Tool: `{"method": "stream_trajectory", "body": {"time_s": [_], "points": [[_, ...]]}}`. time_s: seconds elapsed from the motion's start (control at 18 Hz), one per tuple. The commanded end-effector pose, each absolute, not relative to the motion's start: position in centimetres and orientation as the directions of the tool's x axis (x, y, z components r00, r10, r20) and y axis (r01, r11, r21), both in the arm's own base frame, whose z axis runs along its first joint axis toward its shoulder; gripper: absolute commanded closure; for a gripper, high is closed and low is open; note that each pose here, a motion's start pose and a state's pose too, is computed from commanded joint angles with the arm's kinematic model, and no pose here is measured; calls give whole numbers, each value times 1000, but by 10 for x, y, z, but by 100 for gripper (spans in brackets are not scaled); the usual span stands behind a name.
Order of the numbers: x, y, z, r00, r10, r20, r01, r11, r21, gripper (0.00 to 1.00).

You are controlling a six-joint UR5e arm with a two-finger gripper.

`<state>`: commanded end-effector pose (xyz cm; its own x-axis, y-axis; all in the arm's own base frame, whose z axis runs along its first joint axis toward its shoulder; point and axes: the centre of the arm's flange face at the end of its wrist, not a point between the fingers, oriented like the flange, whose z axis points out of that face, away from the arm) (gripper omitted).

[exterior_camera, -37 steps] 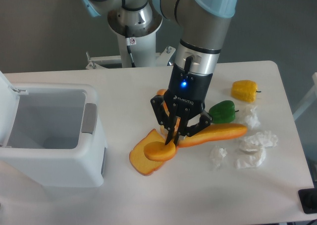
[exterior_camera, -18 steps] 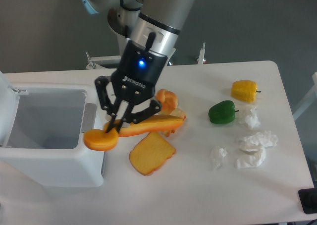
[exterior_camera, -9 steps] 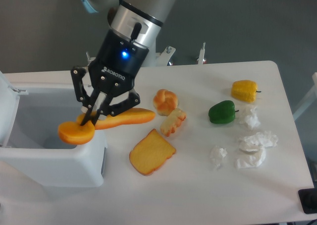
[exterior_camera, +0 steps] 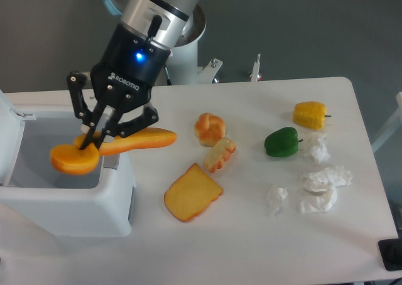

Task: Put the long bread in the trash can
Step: 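Carry the held orange piece toward the white trash can, then move the held orange piece over the trash can opening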

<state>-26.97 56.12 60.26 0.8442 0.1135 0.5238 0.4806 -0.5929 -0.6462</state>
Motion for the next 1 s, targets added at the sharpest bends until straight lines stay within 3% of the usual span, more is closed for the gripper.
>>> {"method": "stream_trajectory", "body": {"time_s": [0.17, 1.0], "points": [[-261, 566, 606, 807, 33, 590, 493, -588, -642, 80], [-235, 580, 600, 723, -82, 686, 509, -608, -609, 80]]}}
